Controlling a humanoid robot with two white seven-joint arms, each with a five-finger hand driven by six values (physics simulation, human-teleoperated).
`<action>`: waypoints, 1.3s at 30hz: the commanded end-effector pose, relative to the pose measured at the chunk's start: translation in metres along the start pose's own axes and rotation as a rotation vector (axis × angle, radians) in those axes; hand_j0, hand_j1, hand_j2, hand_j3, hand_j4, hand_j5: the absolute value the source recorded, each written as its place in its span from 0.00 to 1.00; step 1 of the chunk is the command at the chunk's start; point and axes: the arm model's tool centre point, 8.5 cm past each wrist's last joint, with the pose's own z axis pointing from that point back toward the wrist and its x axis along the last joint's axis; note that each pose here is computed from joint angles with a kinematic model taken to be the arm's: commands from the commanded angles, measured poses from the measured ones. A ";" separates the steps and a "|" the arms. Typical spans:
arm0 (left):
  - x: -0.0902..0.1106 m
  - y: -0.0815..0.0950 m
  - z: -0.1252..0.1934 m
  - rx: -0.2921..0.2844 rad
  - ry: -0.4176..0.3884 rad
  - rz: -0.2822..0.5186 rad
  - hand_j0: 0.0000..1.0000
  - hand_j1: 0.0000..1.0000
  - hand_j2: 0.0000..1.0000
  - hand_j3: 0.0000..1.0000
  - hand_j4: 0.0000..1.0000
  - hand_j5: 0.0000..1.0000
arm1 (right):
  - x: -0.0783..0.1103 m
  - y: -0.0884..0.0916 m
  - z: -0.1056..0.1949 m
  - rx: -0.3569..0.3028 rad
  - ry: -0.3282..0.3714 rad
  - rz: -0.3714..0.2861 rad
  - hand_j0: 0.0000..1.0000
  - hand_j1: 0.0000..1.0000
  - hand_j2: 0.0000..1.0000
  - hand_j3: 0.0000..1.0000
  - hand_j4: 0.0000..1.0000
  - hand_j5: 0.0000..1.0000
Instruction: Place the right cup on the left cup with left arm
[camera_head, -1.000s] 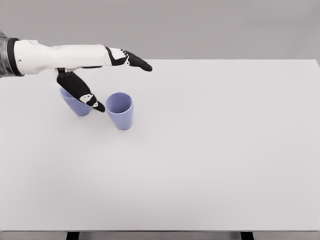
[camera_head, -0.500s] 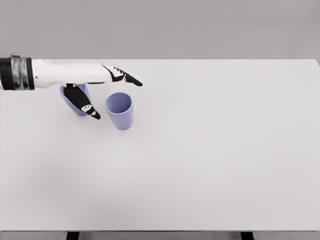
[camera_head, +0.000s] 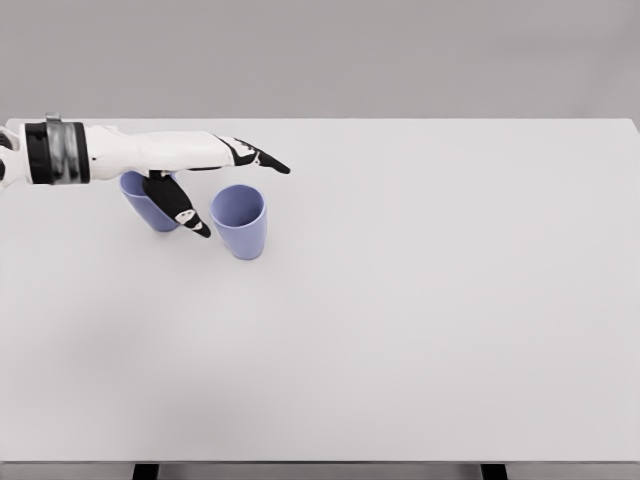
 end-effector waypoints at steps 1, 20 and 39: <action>0.001 0.001 -0.001 0.005 -0.004 0.003 1.00 1.00 1.00 1.00 1.00 1.00 | 0.000 0.000 0.000 0.001 0.001 0.001 1.00 1.00 1.00 1.00 1.00 1.00; -0.024 -0.010 -0.004 -0.007 0.080 -0.039 1.00 1.00 1.00 1.00 1.00 1.00 | 0.000 0.000 0.000 0.001 0.001 0.001 1.00 1.00 1.00 1.00 1.00 1.00; -0.040 -0.030 -0.020 0.010 0.094 0.006 1.00 1.00 1.00 1.00 1.00 1.00 | 0.000 0.000 0.000 0.001 0.001 0.001 1.00 1.00 1.00 1.00 1.00 1.00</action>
